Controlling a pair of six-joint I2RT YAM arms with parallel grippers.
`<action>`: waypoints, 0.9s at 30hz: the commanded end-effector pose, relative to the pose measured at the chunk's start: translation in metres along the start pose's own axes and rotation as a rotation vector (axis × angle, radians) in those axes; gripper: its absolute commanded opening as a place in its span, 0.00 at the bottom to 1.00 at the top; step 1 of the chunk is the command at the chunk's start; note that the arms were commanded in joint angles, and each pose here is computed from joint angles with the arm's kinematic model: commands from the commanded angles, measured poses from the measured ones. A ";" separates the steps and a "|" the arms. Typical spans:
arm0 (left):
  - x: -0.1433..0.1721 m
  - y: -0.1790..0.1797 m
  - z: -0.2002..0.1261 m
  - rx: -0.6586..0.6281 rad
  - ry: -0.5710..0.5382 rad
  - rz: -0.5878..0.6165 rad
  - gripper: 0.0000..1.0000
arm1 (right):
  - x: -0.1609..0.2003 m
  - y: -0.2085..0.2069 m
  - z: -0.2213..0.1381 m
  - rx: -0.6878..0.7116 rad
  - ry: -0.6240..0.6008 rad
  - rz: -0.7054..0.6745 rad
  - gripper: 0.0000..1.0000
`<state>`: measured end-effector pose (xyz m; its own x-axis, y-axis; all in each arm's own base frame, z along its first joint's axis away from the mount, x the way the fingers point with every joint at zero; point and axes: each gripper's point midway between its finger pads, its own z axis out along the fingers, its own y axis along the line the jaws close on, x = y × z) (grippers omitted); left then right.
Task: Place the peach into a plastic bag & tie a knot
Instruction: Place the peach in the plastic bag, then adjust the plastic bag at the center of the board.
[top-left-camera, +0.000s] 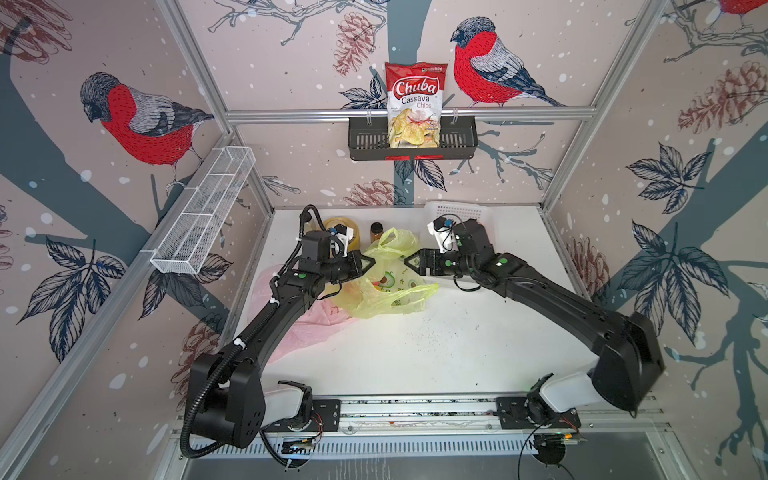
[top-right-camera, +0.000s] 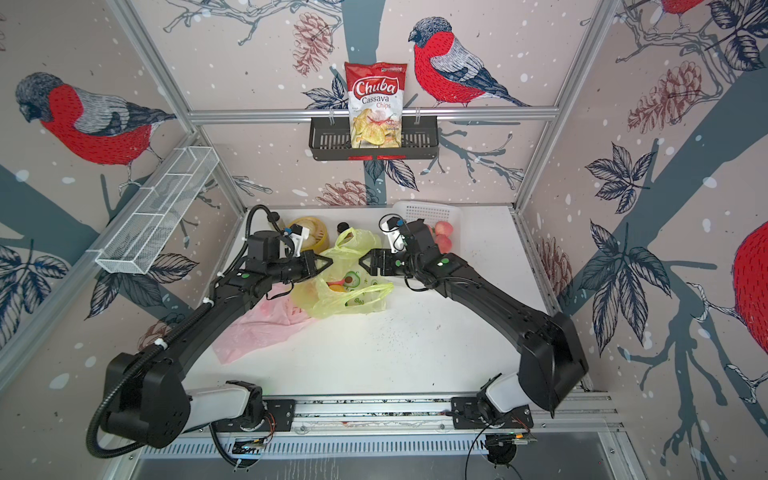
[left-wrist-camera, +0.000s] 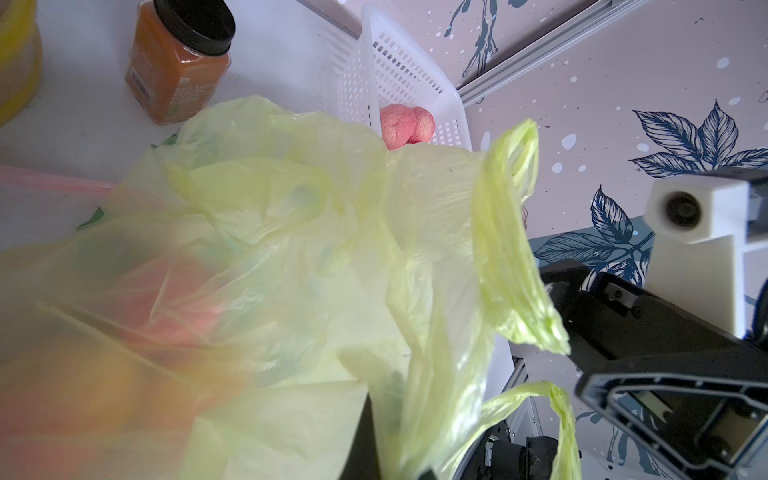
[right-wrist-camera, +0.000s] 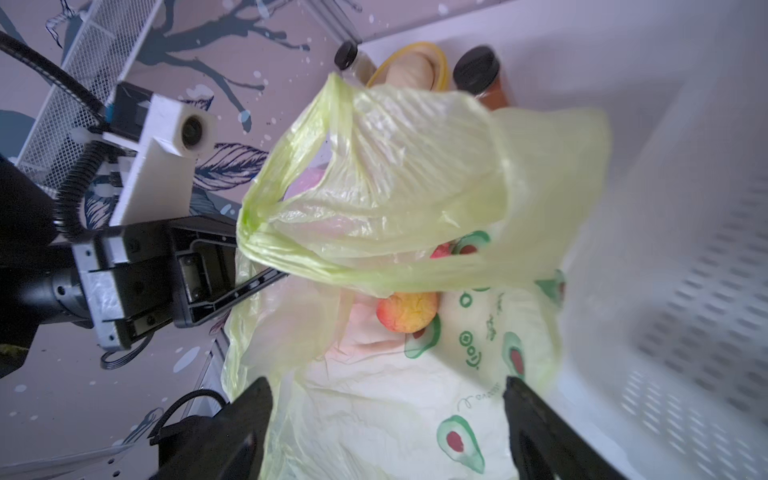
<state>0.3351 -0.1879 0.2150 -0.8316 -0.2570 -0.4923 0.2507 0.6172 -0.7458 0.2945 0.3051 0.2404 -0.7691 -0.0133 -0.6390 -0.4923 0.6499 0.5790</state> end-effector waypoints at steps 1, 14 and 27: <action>-0.008 -0.006 0.002 0.030 -0.024 0.039 0.00 | 0.013 -0.011 -0.027 0.043 -0.018 -0.041 0.80; -0.008 -0.006 0.002 0.030 -0.022 0.035 0.00 | 0.050 0.003 -0.044 -0.068 -0.004 -0.133 0.67; -0.006 -0.005 0.000 0.022 -0.021 0.033 0.00 | 0.049 0.010 -0.022 -0.117 0.054 -0.150 0.39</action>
<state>0.3360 -0.1883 0.2117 -0.8363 -0.2555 -0.4851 0.2445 0.6181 -0.7471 0.2421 0.2853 0.2101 -0.7305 -0.1610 -0.6636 -0.6097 0.5914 0.5277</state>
